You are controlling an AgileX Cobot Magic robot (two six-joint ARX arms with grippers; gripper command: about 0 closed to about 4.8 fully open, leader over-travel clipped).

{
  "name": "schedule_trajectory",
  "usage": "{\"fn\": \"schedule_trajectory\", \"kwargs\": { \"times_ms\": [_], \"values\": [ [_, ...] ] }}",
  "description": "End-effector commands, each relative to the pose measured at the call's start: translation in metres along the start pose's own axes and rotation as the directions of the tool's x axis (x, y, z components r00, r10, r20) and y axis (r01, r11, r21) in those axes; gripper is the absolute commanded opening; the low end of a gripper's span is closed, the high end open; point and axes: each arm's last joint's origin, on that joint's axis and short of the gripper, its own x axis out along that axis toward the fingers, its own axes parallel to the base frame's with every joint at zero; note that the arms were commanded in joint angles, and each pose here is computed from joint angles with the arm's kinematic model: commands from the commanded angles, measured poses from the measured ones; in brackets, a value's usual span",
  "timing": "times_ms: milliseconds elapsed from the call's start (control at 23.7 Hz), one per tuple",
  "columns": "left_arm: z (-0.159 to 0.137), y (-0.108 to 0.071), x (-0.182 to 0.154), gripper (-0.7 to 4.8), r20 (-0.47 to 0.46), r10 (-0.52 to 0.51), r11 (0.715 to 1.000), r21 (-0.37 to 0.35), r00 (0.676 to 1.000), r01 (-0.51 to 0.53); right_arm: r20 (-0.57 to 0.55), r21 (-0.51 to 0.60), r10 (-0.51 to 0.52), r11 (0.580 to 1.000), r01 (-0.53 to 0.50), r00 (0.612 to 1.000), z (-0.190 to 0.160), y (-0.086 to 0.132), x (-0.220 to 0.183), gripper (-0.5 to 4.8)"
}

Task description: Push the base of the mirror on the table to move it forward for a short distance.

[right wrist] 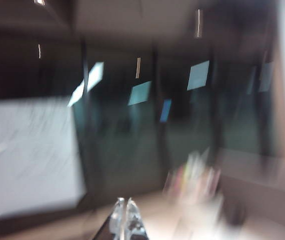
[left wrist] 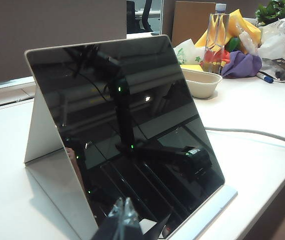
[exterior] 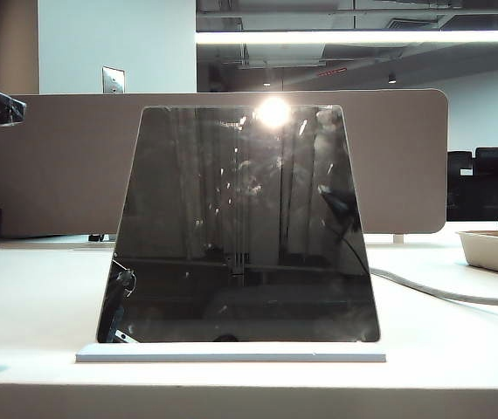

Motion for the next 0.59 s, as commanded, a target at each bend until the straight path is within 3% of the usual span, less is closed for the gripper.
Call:
{"fn": "schedule_trajectory", "kwargs": {
  "times_ms": [42, 169, 253, 295, 337, 379, 548, 590],
  "values": [
    [0.001, 0.000, 0.000, -0.01, 0.011, 0.001, 1.000, 0.005, 1.000, -0.001, -0.263, 0.288, -0.020, 0.953, 0.098, 0.965, -0.041, -0.059, 0.017, -0.06],
    [0.001, 0.000, 0.000, -0.01, 0.011, -0.001, 1.000, 0.005, 1.000, 0.001, -0.385, 0.233, -0.160, 0.936, 0.263, 0.909, -0.080, -0.087, 0.029, -0.06],
    [0.001, 0.000, 0.000, -0.01, 0.011, 0.001, 1.000, 0.005, 1.000, -0.001, -0.531, 0.218, -0.157, 0.925, 0.313, 0.833, -0.114, -0.097, 0.043, -0.06],
    [0.001, 0.000, 0.000, -0.01, 0.011, 0.001, 1.000, 0.005, 1.000, -0.001, -0.630, 0.220, -0.094, 0.930, 0.294, 0.771, -0.140, -0.098, 0.055, -0.06],
    [0.001, 0.000, 0.000, -0.01, 0.011, 0.001, 1.000, 0.005, 1.000, -0.001, -0.672, 0.216, -0.065, 0.936, 0.279, 0.738, -0.151, -0.097, 0.059, -0.06],
    [0.001, 0.000, 0.000, -0.01, 0.011, 0.000, 1.000, 0.005, 1.000, 0.000, -0.762, 0.186, -0.031, 0.946, 0.264, 0.647, -0.179, -0.093, 0.067, -0.06],
    [0.001, 0.000, 0.000, -0.01, 0.011, 0.000, 1.000, 0.005, 1.000, 0.000, -0.907, 0.024, -0.107, 0.952, 0.305, 0.408, -0.262, -0.072, 0.079, -0.06],
    [0.001, 0.000, 0.000, -0.01, 0.011, 0.001, 1.000, 0.005, 1.000, -0.001, -0.918, -0.008, -0.132, 0.949, 0.315, 0.374, -0.277, -0.069, 0.078, -0.06]
  ]
}}
